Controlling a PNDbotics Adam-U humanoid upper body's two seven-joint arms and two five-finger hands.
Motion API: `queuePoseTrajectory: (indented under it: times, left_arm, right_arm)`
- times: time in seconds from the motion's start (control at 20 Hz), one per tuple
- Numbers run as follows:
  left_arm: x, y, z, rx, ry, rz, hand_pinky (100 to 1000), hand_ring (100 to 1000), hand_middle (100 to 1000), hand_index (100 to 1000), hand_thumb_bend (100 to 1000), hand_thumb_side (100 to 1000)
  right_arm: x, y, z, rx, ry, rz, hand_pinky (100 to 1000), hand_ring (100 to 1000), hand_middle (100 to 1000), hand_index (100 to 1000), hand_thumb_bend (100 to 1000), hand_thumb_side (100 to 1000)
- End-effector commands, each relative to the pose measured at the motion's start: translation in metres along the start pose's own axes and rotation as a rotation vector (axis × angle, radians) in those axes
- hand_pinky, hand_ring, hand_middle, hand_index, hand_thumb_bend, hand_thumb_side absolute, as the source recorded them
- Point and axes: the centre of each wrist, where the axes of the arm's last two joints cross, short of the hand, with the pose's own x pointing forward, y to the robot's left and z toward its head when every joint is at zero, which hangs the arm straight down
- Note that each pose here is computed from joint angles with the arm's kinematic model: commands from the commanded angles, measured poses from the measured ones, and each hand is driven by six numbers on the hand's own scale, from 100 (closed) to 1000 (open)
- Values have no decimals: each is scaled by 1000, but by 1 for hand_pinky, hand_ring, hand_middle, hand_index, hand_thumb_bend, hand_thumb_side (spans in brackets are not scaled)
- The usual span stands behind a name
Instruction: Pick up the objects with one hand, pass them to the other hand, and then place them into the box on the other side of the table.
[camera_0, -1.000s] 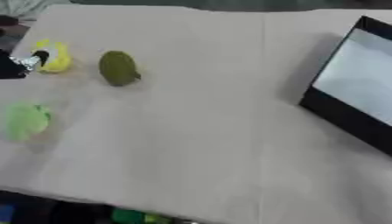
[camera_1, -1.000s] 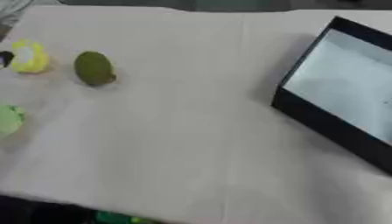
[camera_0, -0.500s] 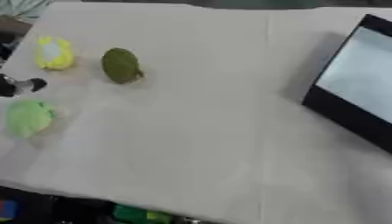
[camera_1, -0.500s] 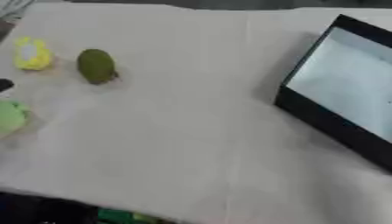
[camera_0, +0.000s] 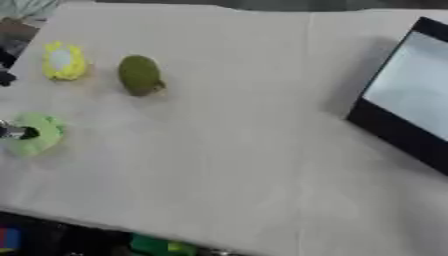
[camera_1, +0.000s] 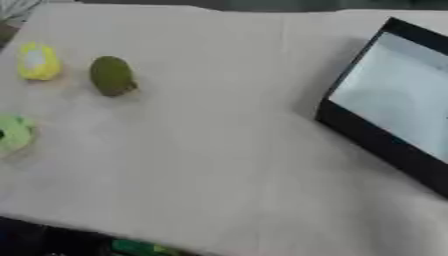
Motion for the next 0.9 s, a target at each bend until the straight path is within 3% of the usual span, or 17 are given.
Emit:
queuePoseTrajectory:
  times: [0.05, 0.5, 0.9]
  left_arm:
    - [-7, 14, 0, -8, 20, -62, 1000, 964, 877, 949, 674, 241]
    - [-18, 20, -7, -130, 58, -109, 1000, 956, 871, 943, 697, 261]
    - [-7, 28, -13, -199, 99, -178, 1000, 944, 862, 938, 739, 252]
  right_arm:
    - [10, -3, -3, -57, 4, 42, 731, 774, 744, 667, 100, 444]
    - [9, -3, -3, -56, 7, 46, 731, 774, 744, 667, 100, 445]
    - [9, -3, -2, -52, 12, 42, 732, 774, 744, 667, 100, 446]
